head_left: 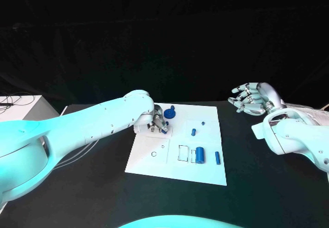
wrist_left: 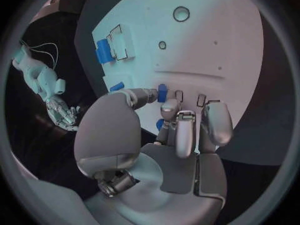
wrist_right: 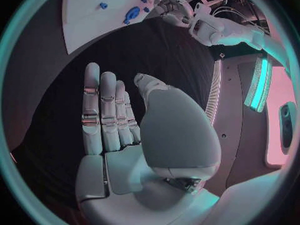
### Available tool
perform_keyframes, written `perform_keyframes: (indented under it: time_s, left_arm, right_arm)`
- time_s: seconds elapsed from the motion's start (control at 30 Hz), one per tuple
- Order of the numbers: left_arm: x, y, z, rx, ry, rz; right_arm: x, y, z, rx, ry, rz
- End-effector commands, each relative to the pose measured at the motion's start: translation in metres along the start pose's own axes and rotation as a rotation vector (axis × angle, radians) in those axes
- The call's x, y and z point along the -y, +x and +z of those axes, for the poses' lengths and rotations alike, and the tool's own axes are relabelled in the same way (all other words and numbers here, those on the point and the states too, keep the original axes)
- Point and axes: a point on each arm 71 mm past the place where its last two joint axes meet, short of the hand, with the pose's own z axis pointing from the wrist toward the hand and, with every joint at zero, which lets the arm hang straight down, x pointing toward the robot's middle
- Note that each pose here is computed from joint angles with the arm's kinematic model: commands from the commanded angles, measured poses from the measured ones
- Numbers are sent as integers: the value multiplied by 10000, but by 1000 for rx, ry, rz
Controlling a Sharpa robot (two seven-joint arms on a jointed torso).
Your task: Assemble the parts on the task board
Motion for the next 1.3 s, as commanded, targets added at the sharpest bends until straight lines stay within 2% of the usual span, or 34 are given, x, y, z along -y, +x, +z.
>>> perform_keyframes:
  time_s: [0.03, 0.27, 0.57, 0.87, 1.3]
  left_arm:
    - [11, -4, -12, 1, 20, -56]
    - [-70, -50, -44, 35, 24, -132]
    - [-151, -89, -65, 65, 16, -158]
    - [-133, -82, -53, 86, 11, -127]
    - [-132, -3, 3, 101, -6, -61]
  right_arm:
    - [-5, 7, -3, 1, -10, -10]
    - [11, 2, -13, 2, -6, -10]
    - [23, -8, -22, 3, -3, -9]
    - [25, -8, -25, 4, -4, -9]
    - [26, -6, -30, 3, -4, -8]
